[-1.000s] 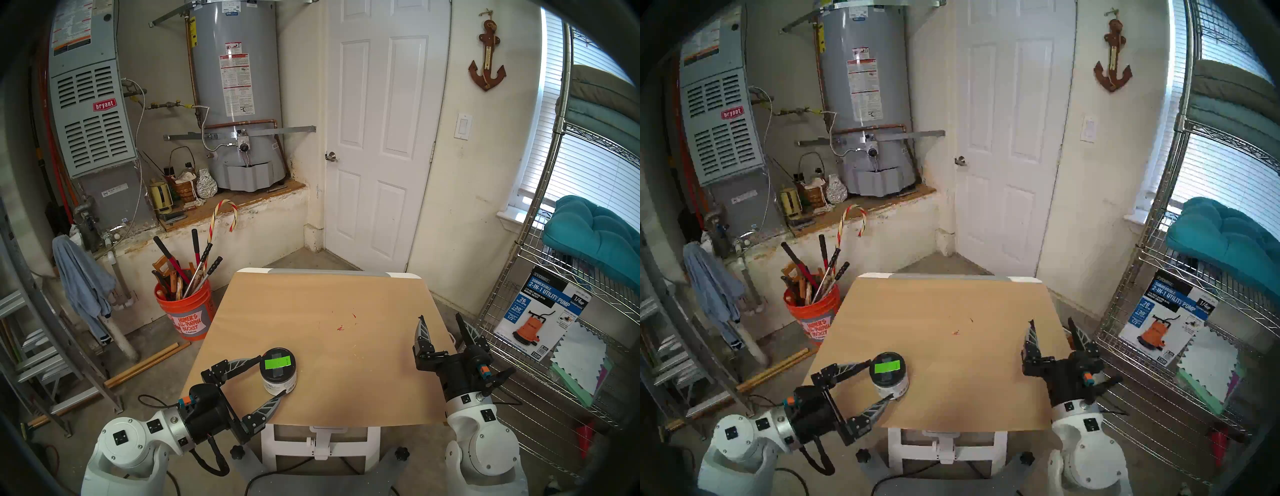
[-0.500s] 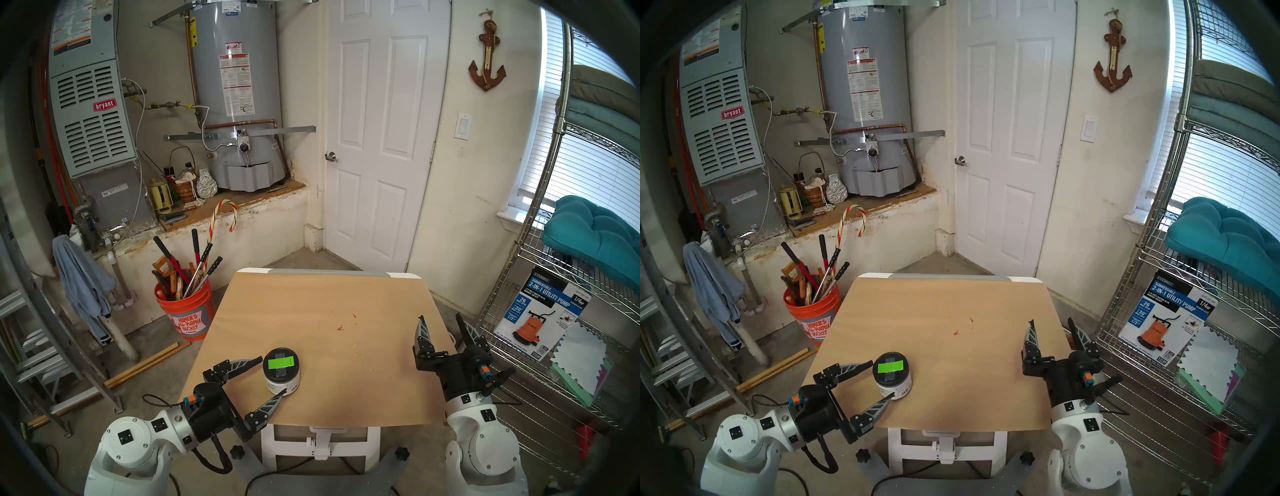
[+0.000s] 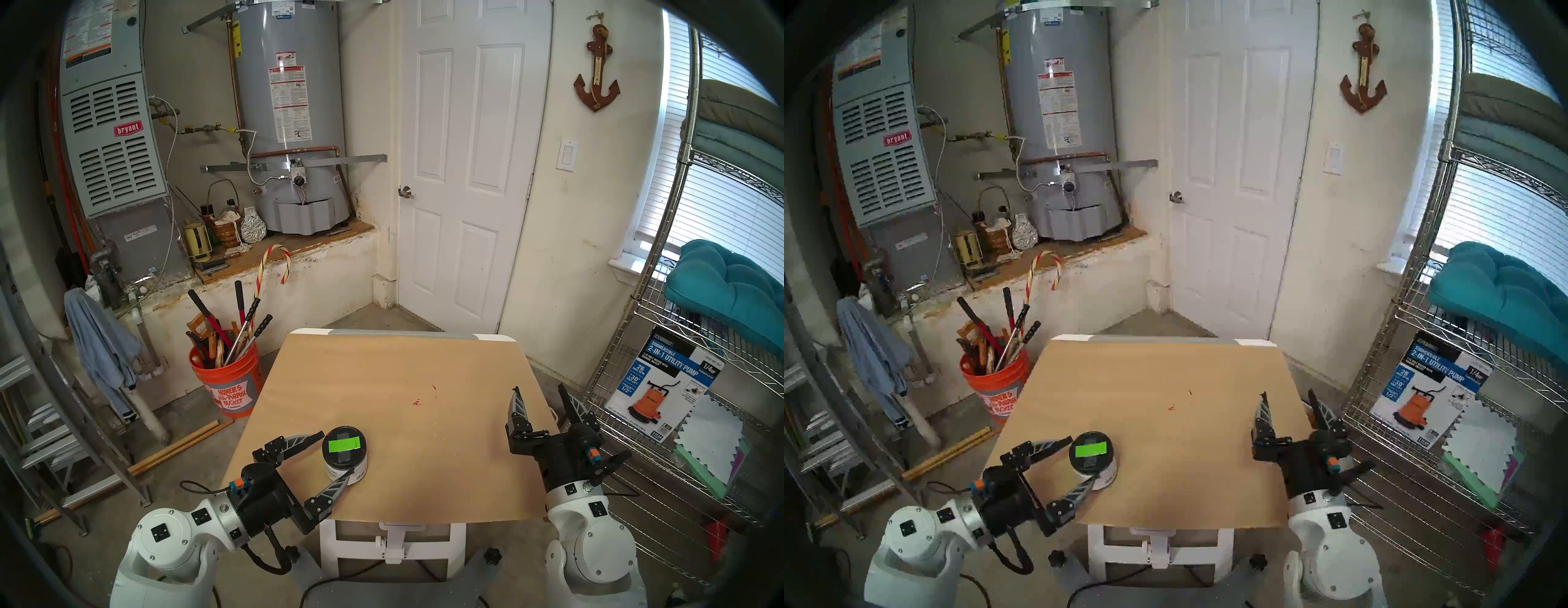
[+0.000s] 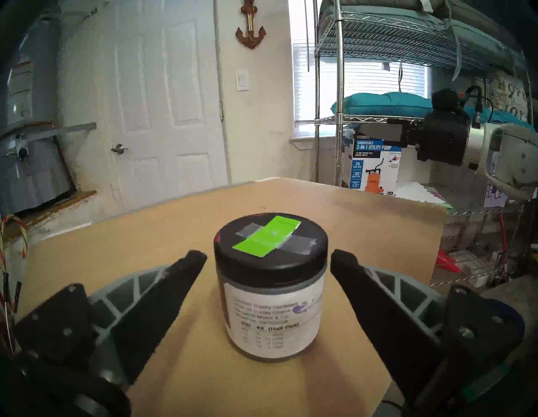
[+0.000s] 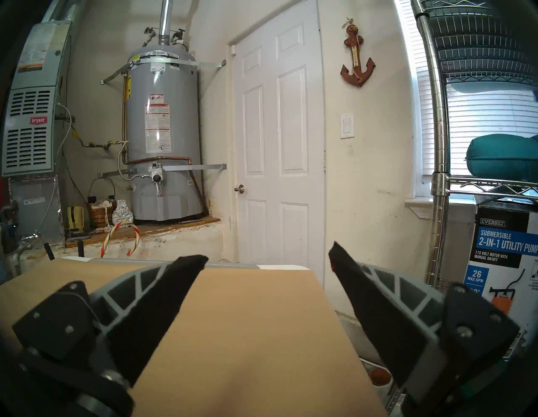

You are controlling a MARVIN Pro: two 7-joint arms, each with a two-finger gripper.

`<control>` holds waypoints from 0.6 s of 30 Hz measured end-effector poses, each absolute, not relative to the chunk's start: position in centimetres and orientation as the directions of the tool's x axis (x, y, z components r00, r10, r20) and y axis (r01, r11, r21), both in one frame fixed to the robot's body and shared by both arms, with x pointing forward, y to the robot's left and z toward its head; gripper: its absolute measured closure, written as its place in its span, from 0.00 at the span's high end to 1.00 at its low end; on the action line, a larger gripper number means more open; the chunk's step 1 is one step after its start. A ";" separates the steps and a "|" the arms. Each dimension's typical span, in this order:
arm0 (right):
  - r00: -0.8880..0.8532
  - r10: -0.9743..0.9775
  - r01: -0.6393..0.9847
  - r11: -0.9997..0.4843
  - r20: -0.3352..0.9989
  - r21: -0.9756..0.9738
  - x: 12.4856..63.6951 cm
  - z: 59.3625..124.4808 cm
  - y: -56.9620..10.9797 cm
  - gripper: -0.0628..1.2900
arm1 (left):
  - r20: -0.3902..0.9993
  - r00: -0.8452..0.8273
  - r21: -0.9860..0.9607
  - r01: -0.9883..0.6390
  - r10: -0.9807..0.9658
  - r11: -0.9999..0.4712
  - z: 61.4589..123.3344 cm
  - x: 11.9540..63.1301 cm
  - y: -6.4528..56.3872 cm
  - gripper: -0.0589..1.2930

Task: Open paint jar

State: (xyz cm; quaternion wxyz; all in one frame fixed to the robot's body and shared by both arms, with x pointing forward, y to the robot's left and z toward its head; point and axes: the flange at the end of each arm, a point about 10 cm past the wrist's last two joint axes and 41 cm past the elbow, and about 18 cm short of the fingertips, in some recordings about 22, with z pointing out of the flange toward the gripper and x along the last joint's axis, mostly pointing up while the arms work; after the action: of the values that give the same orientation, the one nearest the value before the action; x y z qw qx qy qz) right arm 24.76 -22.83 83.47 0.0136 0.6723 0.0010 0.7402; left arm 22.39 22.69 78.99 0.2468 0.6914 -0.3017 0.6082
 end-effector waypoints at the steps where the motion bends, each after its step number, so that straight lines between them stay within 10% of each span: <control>1: -0.096 0.021 -0.019 -1.000 0.995 0.020 24.8 83.5 -22.8 0.95 | 0.990 0.079 -0.023 -0.718 -0.115 -0.695 79.0 22.4 22.7 0.94; 18: -0.096 0.021 -0.019 -1.000 0.995 0.020 24.8 83.5 -22.8 0.95 | 0.987 0.151 0.065 -0.687 -0.055 -0.724 76.6 23.5 22.6 0.94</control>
State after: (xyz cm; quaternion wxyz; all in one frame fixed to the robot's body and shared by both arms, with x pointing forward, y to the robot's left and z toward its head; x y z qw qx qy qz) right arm 24.76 -22.83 83.47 0.0136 0.6723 0.0010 0.7402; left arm 23.51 22.56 76.59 0.2645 0.7110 -0.2608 0.5971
